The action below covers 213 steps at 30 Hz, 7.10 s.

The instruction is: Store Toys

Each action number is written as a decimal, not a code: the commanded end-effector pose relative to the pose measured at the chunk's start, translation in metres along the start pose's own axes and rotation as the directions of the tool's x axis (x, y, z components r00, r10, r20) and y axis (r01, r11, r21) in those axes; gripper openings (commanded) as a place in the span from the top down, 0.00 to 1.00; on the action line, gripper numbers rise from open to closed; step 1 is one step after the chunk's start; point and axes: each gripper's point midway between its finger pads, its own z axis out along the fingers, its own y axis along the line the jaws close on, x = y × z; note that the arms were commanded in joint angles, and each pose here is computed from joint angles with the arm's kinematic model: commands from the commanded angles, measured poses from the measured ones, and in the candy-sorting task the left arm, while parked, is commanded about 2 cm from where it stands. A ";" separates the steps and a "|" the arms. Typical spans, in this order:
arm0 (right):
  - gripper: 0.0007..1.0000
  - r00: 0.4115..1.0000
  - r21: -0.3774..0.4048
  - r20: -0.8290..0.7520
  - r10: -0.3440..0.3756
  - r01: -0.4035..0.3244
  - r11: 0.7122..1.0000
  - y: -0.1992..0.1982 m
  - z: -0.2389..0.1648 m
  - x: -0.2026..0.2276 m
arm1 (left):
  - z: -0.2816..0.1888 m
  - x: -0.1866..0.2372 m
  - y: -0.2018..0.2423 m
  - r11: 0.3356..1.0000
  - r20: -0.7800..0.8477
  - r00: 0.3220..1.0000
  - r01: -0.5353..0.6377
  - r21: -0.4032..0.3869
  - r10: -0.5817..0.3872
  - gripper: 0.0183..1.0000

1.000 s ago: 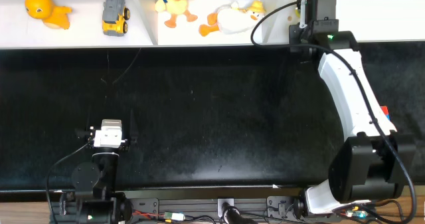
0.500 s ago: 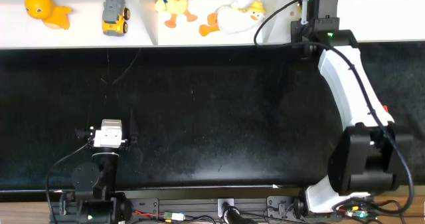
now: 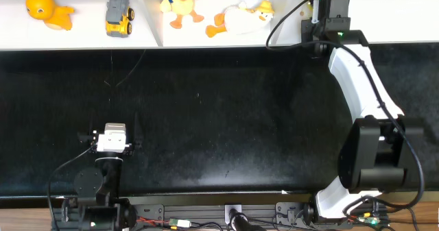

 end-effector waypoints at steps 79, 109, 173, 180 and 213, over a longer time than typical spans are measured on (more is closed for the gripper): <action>0.01 0.970 -0.057 -0.238 0.049 -0.065 0.996 -0.017 -0.232 0.123 | 0.000 0.001 0.000 1.000 0.005 1.000 0.010 -0.008 -0.010 0.00; 0.00 0.949 -0.108 -0.306 0.083 -0.121 0.987 -0.109 -0.216 0.211 | 0.000 0.001 0.000 1.000 0.005 1.000 0.010 -0.008 -0.010 0.00; 0.00 0.938 -0.190 -0.345 -0.031 -0.037 0.981 -0.186 -0.088 0.269 | 0.000 0.001 0.000 1.000 0.005 1.000 0.010 -0.008 -0.010 0.00; 0.00 0.940 -0.162 -0.341 -0.023 -0.035 0.986 -0.188 -0.081 0.274 | 0.000 0.001 0.001 1.000 0.005 1.000 0.010 -0.008 -0.010 0.00; 0.00 0.963 -0.180 -0.270 0.003 -0.054 0.982 -0.177 -0.068 0.273 | 0.000 0.001 0.000 1.000 0.005 1.000 0.010 -0.008 -0.010 0.00</action>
